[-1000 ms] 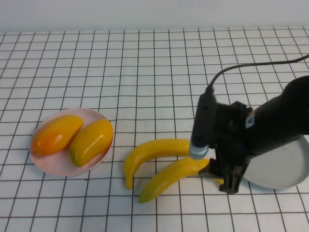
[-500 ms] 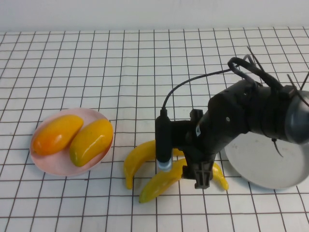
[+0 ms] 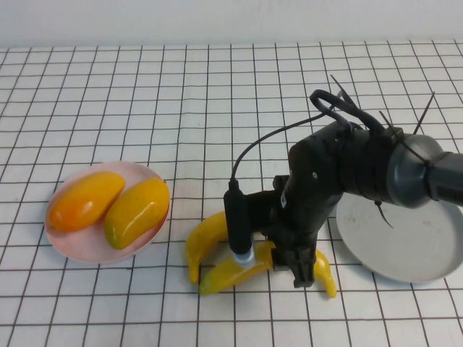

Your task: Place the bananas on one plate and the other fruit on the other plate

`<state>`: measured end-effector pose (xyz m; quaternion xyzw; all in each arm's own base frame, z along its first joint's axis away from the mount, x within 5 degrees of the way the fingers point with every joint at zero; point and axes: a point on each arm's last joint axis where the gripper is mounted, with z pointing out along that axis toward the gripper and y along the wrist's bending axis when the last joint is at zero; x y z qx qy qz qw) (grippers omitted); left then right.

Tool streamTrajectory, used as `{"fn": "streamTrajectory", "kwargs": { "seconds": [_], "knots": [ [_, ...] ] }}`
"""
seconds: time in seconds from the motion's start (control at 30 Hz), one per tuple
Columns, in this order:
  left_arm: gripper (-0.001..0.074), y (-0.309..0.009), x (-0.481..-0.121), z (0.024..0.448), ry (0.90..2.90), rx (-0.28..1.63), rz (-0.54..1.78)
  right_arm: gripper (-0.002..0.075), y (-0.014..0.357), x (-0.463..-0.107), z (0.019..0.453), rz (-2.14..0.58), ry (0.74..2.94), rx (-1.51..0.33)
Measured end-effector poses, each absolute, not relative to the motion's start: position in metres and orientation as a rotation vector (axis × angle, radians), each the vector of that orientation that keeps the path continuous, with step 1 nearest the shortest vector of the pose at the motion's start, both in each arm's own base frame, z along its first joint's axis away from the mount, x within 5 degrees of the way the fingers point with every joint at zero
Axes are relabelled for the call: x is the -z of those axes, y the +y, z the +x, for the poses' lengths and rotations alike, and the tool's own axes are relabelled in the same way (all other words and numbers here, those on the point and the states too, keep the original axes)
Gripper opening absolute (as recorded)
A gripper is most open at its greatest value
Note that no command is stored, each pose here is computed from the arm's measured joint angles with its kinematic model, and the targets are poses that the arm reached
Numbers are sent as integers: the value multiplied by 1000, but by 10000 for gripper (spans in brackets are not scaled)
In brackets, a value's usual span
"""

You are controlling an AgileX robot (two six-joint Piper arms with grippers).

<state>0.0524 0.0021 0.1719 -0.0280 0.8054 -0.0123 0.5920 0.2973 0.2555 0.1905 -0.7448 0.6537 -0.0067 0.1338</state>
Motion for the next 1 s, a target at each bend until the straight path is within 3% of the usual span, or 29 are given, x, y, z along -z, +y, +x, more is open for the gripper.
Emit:
{"fn": "streamTrajectory", "kwargs": {
  "seconds": [0.13,0.3,0.4,0.53,0.77,1.0],
  "knots": [
    [-1,2,-172,52,1873,29,-65,321,256,-193,298,-2083,1972,5],
    [-1,2,-172,52,1873,29,-65,321,247,-236,291,-1821,2161,-11],
    [-1,2,-172,52,1873,29,-65,321,224,-268,287,-1637,2276,-13],
    [-1,2,-172,52,1873,29,-65,321,168,-290,292,-1304,2472,-3],
    [-1,2,-172,52,1873,29,-65,321,80,-262,303,-813,2688,50],
    [-1,2,-172,52,1873,29,-65,321,61,-231,322,-751,2759,191]
  ]
}}
